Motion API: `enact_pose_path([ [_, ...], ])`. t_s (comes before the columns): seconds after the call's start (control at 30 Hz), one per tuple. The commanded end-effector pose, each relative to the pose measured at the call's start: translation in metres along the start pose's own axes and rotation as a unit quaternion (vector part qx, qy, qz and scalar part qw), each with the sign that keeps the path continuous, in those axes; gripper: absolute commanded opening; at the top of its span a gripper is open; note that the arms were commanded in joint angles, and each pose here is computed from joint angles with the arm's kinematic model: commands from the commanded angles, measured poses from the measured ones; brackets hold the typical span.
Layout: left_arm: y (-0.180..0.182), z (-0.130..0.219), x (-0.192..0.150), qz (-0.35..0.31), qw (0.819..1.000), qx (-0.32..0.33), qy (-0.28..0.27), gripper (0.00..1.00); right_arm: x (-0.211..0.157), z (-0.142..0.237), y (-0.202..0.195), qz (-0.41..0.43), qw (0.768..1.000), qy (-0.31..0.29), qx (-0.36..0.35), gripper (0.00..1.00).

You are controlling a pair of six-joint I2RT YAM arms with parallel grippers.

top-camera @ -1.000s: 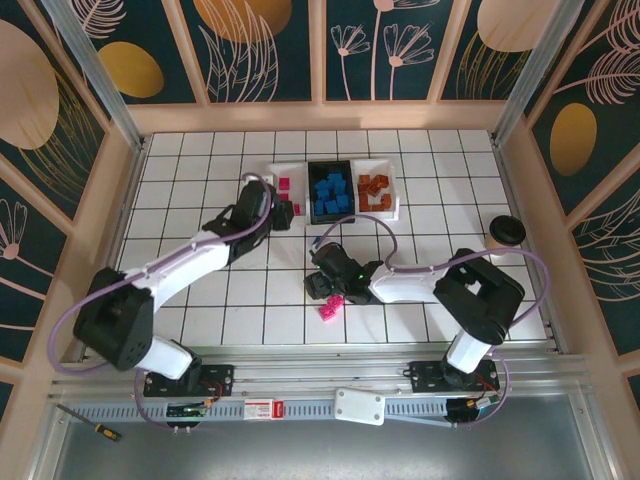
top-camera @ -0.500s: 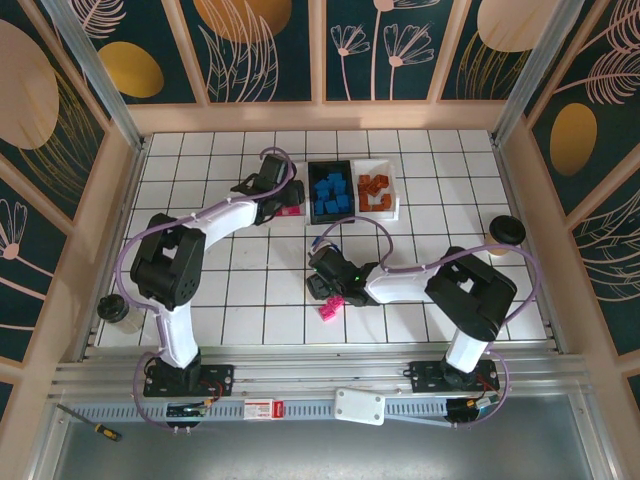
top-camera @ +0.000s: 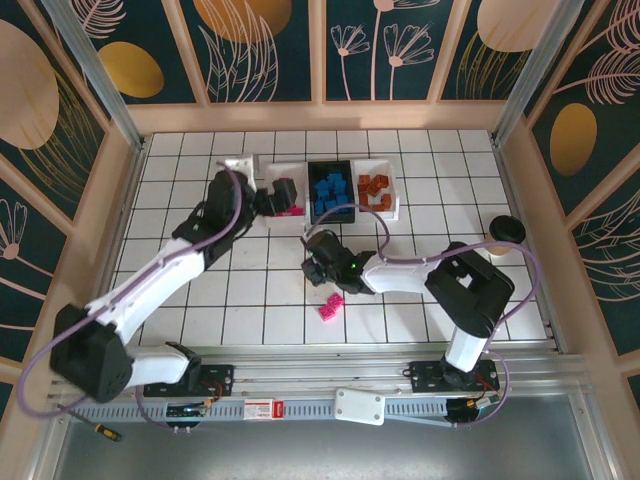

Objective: Sort the legos into containers by color
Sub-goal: Pick up the lego from the bottom-center of the table, then place the lego in the container, then pick up the lego from the middle-left of the table.

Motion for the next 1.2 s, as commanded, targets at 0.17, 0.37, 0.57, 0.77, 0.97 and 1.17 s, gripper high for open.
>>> enact_pose_path([
  [0.17, 0.055, 0.034, -0.092, 0.043, 0.996, 0.028, 0.071, 0.98, 0.121, -0.015, -0.03, -0.032, 0.992, -0.116, 0.023, 0.12],
  [0.37, 0.057, 0.044, -0.134, 0.02, 0.993, 0.008, 0.118, 0.99, 0.16, -0.05, -0.045, -0.039, 0.992, -0.119, 0.014, 0.15],
  [0.57, 0.036, 0.038, -0.169, -0.037, 0.983, -0.025, 0.178, 0.98, 0.182, -0.064, -0.061, -0.063, 0.989, -0.13, 0.014, 0.6],
  [0.77, 0.001, 0.031, -0.192, -0.1, 0.967, -0.086, 0.219, 0.97, 0.175, -0.026, -0.063, -0.073, 0.985, -0.157, 0.021, 0.64],
  [0.97, -0.024, 0.019, -0.234, -0.176, 0.941, -0.1, 0.272, 0.89, 0.135, 0.013, -0.069, -0.089, 0.983, -0.16, 0.009, 0.64],
  [1.17, -0.026, 0.008, -0.254, -0.222, 0.929, -0.073, 0.287, 0.81, 0.102, 0.053, -0.076, -0.108, 0.98, -0.17, -0.003, 0.65],
])
Point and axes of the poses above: each hand's point on the last joint's axis, 136 mm out from that joint toward the fingers, its own z axis back along the fingers, its own y axis along the line the jaws close on, x = y × z, the point moved 7 cm from there along z, back along the fingers, and after that the axes turned 8 degrees about z, right-handed, at the moved point
